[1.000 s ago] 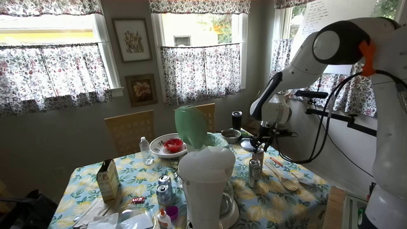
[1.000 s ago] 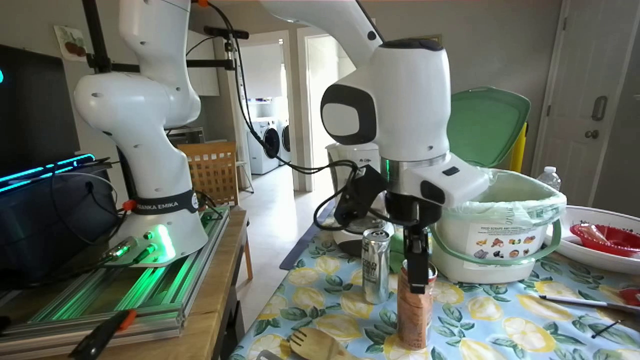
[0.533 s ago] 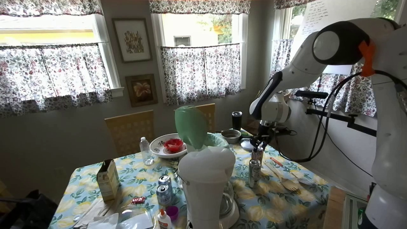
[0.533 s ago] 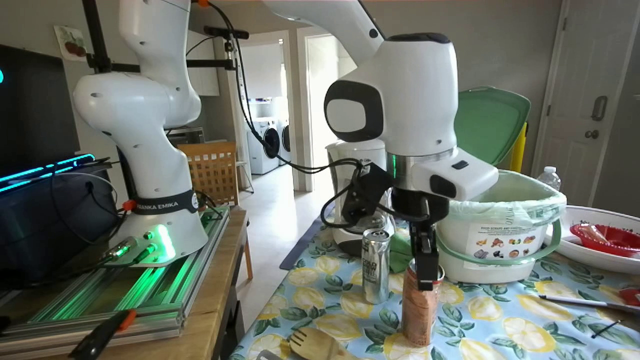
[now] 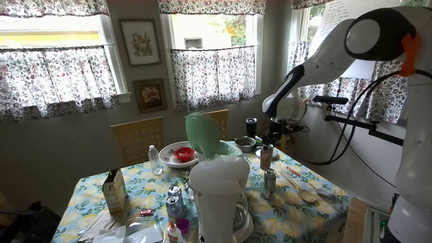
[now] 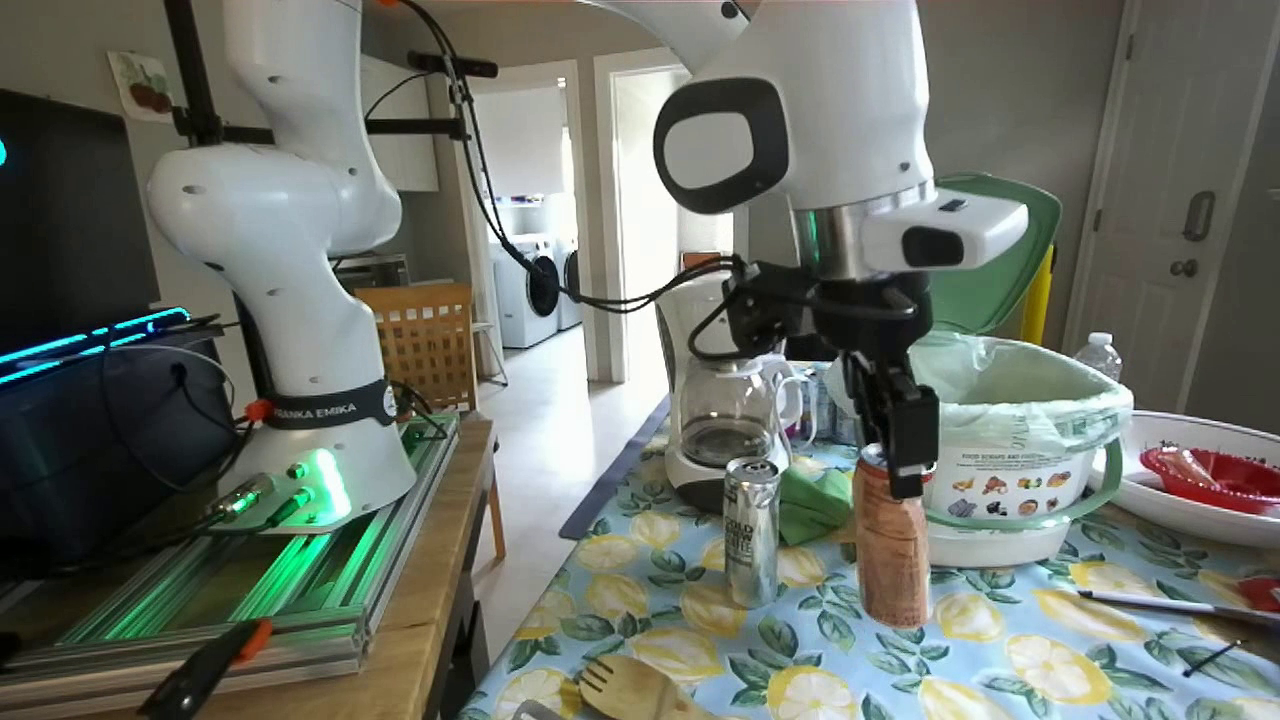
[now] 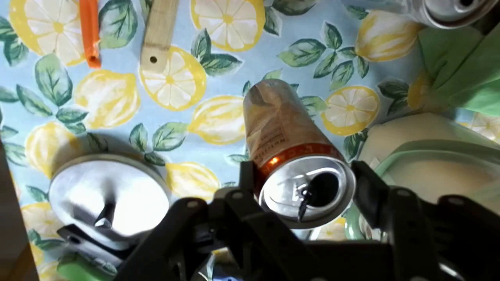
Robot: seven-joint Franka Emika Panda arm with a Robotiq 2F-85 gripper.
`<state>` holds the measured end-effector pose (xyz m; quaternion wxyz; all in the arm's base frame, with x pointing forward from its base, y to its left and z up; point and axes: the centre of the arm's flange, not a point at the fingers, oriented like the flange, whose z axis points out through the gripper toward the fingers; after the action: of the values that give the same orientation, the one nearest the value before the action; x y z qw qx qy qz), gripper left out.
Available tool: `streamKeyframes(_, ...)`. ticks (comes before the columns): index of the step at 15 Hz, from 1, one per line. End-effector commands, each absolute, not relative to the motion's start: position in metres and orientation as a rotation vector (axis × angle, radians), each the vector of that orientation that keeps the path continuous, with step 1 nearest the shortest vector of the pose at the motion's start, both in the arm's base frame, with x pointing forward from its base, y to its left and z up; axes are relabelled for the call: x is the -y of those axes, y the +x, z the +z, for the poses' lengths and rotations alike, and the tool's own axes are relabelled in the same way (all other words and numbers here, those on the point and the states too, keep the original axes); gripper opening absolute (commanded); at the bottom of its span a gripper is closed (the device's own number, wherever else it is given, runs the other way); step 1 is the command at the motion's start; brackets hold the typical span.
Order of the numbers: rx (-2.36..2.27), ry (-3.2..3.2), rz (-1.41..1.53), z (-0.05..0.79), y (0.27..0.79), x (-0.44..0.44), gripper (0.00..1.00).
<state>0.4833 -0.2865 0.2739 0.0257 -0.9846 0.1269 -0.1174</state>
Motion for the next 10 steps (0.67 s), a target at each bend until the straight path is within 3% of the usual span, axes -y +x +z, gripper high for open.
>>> streamKeyframes(1,-0.262,-3.102,-0.466,0.318,0.481,0.282,0.38)
streamKeyframes(10,-0.036,-3.073,-0.811,0.389,0.525,0.262,0.38)
